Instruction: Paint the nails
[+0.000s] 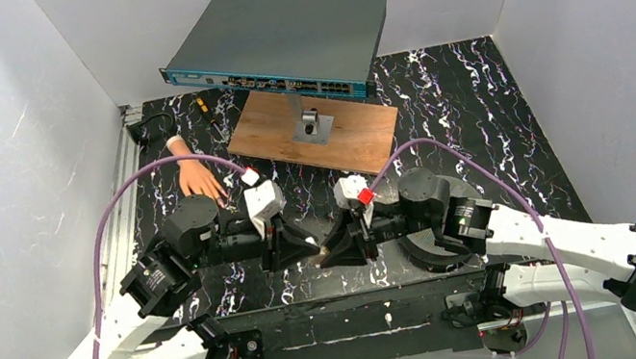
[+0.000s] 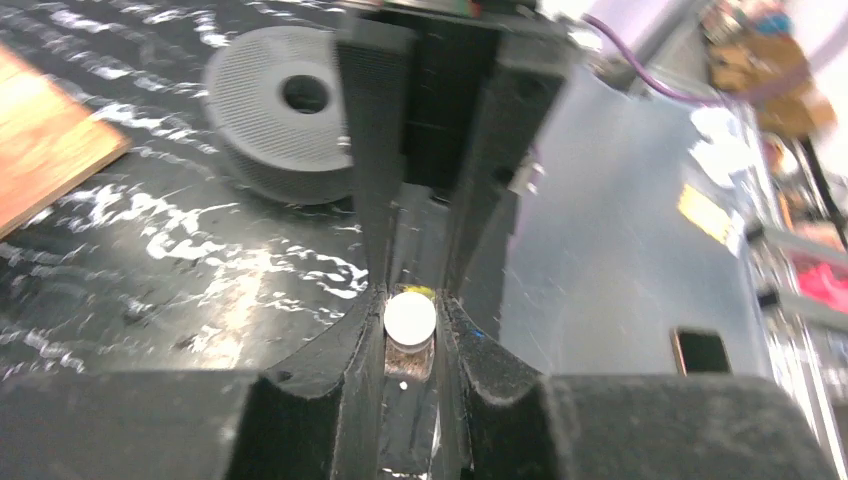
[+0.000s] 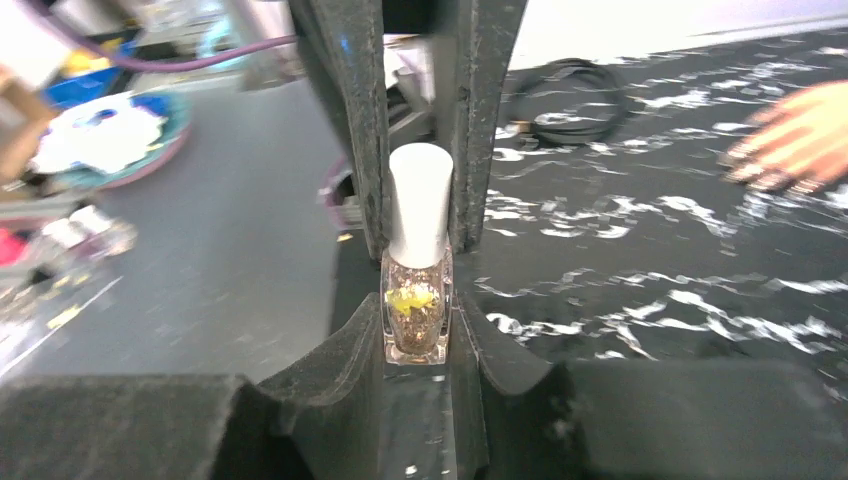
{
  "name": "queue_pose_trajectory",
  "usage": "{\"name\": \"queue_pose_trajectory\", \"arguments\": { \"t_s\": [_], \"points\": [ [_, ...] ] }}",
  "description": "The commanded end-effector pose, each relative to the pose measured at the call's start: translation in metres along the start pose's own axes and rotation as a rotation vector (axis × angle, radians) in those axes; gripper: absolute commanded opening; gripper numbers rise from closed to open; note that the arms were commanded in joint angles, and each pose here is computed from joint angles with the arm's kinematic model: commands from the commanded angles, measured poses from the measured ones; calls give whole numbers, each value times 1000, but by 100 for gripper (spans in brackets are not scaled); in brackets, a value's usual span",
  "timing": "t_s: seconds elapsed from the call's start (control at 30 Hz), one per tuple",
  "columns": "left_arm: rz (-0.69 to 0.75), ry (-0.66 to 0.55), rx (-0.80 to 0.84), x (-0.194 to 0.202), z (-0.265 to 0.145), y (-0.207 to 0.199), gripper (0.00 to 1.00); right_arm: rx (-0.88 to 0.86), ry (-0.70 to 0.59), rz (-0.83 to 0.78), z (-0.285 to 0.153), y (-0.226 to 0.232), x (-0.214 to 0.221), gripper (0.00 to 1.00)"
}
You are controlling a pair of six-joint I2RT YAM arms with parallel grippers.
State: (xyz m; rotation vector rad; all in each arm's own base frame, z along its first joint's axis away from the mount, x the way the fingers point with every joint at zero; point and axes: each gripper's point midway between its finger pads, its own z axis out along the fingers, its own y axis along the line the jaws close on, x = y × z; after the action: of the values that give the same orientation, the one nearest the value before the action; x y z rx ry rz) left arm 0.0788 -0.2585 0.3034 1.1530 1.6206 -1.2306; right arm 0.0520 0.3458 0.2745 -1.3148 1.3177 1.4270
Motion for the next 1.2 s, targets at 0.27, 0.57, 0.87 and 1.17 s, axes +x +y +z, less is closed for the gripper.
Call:
{"name": "queue_pose_trajectory", "arguments": {
  "t_s": [0.27,0.57,0.87,1.17],
  "points": [
    [-238,-2,-499,23,8,94,0,536,-190,-84,-3,-97,-63,1],
    [-139,0,-380,16,-4,65,49,476,-146,-71,-4,-83,-57,1],
    [14,18,-231,3,-31,22,81,361,-84,-43,-11,-54,-43,1],
    [131,-35,19,-12,-44,-31,69,42,-30,-60,-12,8,-27,1]
  ]
}}
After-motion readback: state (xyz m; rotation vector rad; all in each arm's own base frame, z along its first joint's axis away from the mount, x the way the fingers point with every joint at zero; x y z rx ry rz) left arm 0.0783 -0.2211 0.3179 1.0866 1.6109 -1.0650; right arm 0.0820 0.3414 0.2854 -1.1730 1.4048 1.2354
